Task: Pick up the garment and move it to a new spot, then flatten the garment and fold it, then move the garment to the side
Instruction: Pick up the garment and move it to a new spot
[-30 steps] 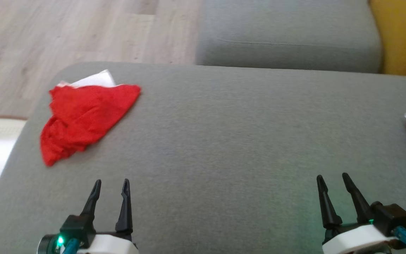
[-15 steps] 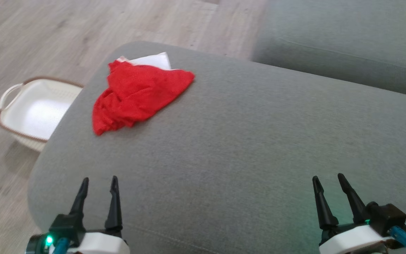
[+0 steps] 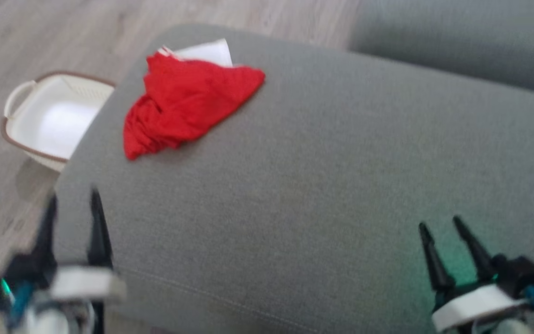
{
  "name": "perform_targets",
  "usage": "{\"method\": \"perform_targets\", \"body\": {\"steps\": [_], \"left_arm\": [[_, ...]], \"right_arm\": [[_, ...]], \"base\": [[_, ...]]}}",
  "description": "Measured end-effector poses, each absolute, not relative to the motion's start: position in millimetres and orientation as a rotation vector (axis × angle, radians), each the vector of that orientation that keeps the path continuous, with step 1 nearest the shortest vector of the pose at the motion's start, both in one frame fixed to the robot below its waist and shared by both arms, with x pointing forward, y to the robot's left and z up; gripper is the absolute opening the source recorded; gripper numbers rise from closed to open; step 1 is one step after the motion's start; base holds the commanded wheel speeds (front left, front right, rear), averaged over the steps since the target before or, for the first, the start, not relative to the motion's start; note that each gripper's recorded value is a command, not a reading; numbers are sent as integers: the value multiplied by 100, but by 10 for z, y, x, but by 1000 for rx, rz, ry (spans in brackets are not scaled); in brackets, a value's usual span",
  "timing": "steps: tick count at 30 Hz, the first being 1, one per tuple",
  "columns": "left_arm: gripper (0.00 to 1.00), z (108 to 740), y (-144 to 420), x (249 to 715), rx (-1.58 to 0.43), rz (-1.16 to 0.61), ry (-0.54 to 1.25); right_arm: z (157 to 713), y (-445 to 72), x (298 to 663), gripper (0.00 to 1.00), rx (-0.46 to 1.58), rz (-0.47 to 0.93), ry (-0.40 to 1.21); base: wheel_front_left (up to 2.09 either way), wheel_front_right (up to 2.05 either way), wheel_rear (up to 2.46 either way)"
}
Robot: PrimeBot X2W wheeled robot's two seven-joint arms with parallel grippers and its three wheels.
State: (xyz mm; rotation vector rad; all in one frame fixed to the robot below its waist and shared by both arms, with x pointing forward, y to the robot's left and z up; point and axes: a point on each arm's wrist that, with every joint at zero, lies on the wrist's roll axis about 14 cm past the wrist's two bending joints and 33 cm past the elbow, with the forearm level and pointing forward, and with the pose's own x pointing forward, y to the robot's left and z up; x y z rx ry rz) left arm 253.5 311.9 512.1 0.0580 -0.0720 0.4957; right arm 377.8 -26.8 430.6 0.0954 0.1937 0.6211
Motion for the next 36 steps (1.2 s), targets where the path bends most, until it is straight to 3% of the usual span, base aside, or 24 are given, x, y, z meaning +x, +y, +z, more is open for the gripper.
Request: {"method": "perform_targets", "body": {"steps": [5, 9, 15, 22, 33, 34, 35, 36], "left_arm": [[100, 5791, 3228, 3246, 169, 408, -245], [100, 5838, 3211, 3824, 211, 325, -239], [100, 5270, 3340, 4648, 228, 273, -35], [100, 4640, 3539, 5248, 160, 298, 243], [100, 3462, 3499, 5352, -29, 325, 685], [39, 3449, 3503, 5379, -35, 326, 685], [0, 3459, 3504, 5420, -26, 317, 669], [0, 3499, 3515, 5472, -12, 314, 626]], "right_arm": [[4278, -380, 4106, 100, 72, 612, 171], [4075, -562, 4266, 100, 36, 600, 205], [3798, -776, 4542, 100, 1, 584, 237], [3619, -977, 4774, 100, -12, 553, 235], [3572, -1315, 4903, 100, -12, 466, 203], [3575, -1349, 4917, 100, -15, 456, 200], [3576, -1384, 4924, 100, -18, 447, 200], [3574, -1413, 4929, 100, -21, 439, 200]], "base": [[0, 0, 0], [0, 0, 0], [0, 0, 0], [0, 0, 0], [0, 0, 0], [0, 0, 0], [0, 0, 0], [0, 0, 0]]}}
